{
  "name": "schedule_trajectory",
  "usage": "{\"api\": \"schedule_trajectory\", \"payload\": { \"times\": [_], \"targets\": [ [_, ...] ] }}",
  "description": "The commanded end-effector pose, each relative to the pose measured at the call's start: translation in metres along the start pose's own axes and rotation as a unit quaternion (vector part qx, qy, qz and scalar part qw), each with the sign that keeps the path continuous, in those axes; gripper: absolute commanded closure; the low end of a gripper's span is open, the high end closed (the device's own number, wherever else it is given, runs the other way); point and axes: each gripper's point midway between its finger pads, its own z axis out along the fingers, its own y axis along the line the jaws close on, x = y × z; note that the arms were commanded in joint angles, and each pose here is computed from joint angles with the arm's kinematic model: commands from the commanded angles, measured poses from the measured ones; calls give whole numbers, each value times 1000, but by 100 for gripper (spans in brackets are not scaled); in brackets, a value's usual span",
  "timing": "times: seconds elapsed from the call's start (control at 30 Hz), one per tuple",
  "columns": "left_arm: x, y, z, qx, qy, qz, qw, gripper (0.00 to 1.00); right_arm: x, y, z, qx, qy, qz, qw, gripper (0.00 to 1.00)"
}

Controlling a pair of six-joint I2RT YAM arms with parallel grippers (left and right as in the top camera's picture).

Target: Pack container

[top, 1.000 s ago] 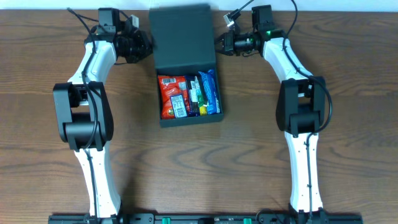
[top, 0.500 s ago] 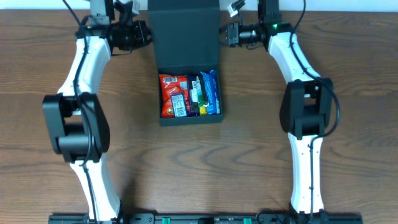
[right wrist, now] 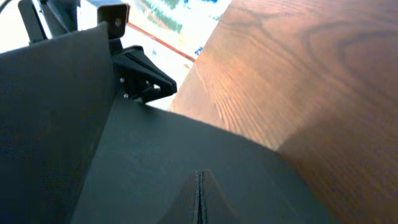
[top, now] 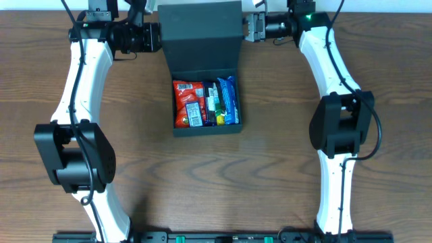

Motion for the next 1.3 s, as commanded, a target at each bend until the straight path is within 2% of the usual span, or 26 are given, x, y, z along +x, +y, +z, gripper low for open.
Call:
{"api": "schedule_trajectory", "payload": {
  "times": [0.0,0.4,0.87,1.0,1.13,1.27],
  "targets": [
    [-10,-23,-22,3,-15,69,998,94,-6,45,-3,-15,2,-69,998,98],
    [-12,-38,-54,-38,-21,122,992,94,12,66,-18,102,31,-120,987,98],
    [-4,-45,-62,-39,-8,134,990,95,34,93,-15,87,64,-147,983,98],
    [-6,-43,-64,-49,-11,141,989,94,31,102,-17,88,61,-179,978,98],
    [-22,-48,-69,-51,-43,167,984,94,14,104,-16,95,41,-226,969,98],
    [-26,-51,-86,-84,-54,176,979,94,12,106,-18,103,37,-212,971,98]
  ]
}}
